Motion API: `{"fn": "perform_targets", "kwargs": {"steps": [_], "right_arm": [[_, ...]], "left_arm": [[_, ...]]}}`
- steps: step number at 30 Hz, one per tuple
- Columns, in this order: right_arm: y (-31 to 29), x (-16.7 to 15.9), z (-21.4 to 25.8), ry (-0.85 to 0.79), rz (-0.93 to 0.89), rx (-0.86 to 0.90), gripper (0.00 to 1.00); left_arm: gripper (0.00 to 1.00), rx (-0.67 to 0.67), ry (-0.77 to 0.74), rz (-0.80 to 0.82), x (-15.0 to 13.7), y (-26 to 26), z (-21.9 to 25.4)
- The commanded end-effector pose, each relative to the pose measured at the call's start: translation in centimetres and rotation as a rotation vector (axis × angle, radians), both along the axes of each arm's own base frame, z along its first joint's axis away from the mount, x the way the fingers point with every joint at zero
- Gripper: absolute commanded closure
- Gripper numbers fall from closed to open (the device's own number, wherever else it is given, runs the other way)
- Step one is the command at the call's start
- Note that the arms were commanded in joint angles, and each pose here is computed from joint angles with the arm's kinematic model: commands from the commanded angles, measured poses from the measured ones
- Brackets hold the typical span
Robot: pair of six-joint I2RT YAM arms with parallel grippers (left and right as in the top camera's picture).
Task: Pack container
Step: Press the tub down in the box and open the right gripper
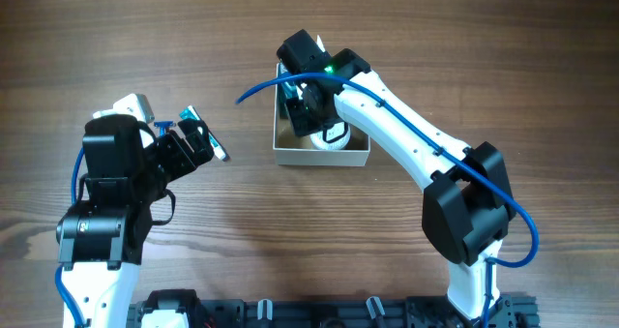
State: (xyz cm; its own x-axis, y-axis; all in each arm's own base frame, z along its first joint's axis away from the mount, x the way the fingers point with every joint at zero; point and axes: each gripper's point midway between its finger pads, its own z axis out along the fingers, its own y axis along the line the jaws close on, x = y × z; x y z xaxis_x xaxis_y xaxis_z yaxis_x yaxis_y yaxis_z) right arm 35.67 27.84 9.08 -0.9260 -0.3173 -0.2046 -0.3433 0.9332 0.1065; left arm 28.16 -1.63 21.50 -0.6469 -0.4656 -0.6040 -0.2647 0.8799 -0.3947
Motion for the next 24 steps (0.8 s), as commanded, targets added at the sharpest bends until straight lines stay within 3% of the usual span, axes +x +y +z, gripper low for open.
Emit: {"fn": "perform_targets", "kwargs": {"steps": [1, 18, 24], "right_arm": [[-0.4, -0.6, -1.9, 0.030, -0.010, -0.044, 0.96], [-1.2, -0.6, -2.9, 0.027, -0.057, -0.073, 0.95], [0.2, -1.1, -2.8, 0.053, 0.011, -0.007, 0.96]], "left_arm": [[0.00, -0.014, -0.016, -0.007, 0.2, -0.3, 0.8], [0.00, -0.014, -0.016, -0.007, 0.2, -0.3, 0.8], [0.00, -0.014, -0.016, -0.007, 0.2, -0.3, 0.8]]}}
